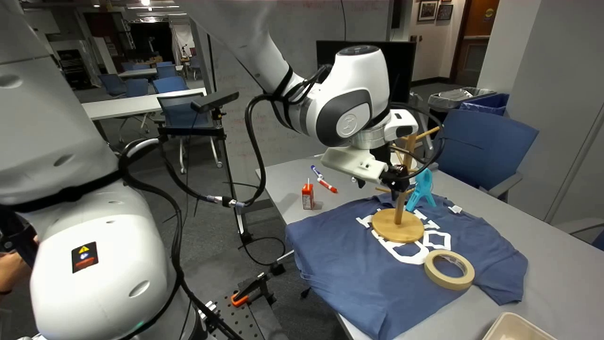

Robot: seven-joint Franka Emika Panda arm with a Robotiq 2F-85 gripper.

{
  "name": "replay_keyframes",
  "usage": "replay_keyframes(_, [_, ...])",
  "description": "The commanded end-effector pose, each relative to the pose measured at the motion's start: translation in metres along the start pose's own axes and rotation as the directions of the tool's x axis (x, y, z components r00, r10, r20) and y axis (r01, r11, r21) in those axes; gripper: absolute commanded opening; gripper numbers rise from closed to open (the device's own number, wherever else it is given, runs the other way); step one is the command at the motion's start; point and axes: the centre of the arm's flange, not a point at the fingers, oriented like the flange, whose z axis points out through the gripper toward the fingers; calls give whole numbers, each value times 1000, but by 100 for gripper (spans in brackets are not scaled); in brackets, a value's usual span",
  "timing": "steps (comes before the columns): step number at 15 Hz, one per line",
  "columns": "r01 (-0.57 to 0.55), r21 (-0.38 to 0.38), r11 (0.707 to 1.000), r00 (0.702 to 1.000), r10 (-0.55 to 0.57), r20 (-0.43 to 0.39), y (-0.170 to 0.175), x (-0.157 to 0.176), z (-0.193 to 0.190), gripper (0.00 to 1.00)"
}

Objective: Pick up the light blue cloth pin from the wooden stand and put it on the table.

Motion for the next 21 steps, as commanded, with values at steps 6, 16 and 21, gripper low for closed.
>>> replay_keyframes(6, [-68, -34, 997, 997, 66, -41, 9, -4, 14, 100])
replay_keyframes(16, [-211, -55, 976, 938, 186, -293, 25, 9, 51, 100])
replay_keyframes(21, [-209, -56, 976, 912, 174, -372, 25, 12, 64, 100])
